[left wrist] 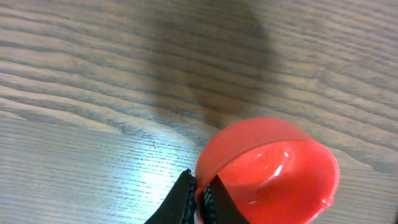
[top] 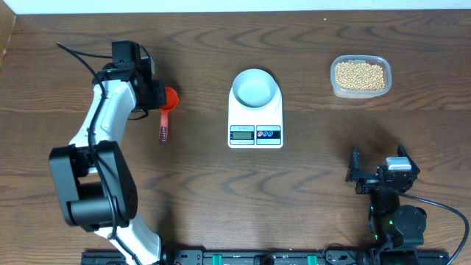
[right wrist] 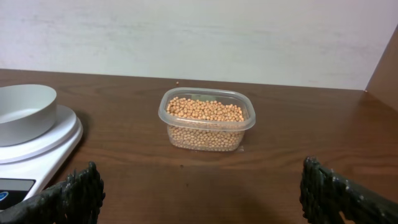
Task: Scoop item into bowl and weigh 50g on scale
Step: 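Lift the red scoop with the left gripper toward the scale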
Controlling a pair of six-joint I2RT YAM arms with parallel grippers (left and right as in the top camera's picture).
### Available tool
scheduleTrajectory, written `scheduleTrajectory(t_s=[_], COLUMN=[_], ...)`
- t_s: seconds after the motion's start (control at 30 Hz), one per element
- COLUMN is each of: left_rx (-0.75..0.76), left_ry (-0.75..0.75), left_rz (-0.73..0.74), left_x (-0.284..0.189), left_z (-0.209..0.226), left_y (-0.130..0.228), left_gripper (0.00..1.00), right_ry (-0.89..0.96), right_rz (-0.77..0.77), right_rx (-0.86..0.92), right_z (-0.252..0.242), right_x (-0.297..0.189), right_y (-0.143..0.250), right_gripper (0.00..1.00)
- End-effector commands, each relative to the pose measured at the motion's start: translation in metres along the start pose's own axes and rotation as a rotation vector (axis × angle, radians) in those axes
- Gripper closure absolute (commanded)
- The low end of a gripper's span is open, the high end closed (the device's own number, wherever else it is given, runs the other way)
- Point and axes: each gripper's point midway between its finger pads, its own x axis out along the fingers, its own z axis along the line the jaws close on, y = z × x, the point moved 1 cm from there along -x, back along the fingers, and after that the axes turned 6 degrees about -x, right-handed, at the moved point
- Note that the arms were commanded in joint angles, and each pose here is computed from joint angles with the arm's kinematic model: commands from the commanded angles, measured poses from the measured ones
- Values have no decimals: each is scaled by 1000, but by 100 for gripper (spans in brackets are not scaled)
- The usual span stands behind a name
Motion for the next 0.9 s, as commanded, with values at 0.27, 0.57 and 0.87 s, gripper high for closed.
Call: scheduleTrajectory(t_s=[0.27, 0.57, 0.87], left_rx=[-17, -87, -192], left_ry=[12, 27, 49], left_rz=[-56, -115, -172], left_x=[-35, -68, -103], left_z=[-3, -6, -8], left_y=[-3, -7, -6], left_gripper=[93, 93, 93], right_ry=[5, 5, 5], right_rz=[5, 5, 5], right_rx=[-12, -12, -12], right_z=[-1, -1, -1], right_x=[0, 0, 0], right_y=[1, 1, 2], right_gripper=[1, 1, 1])
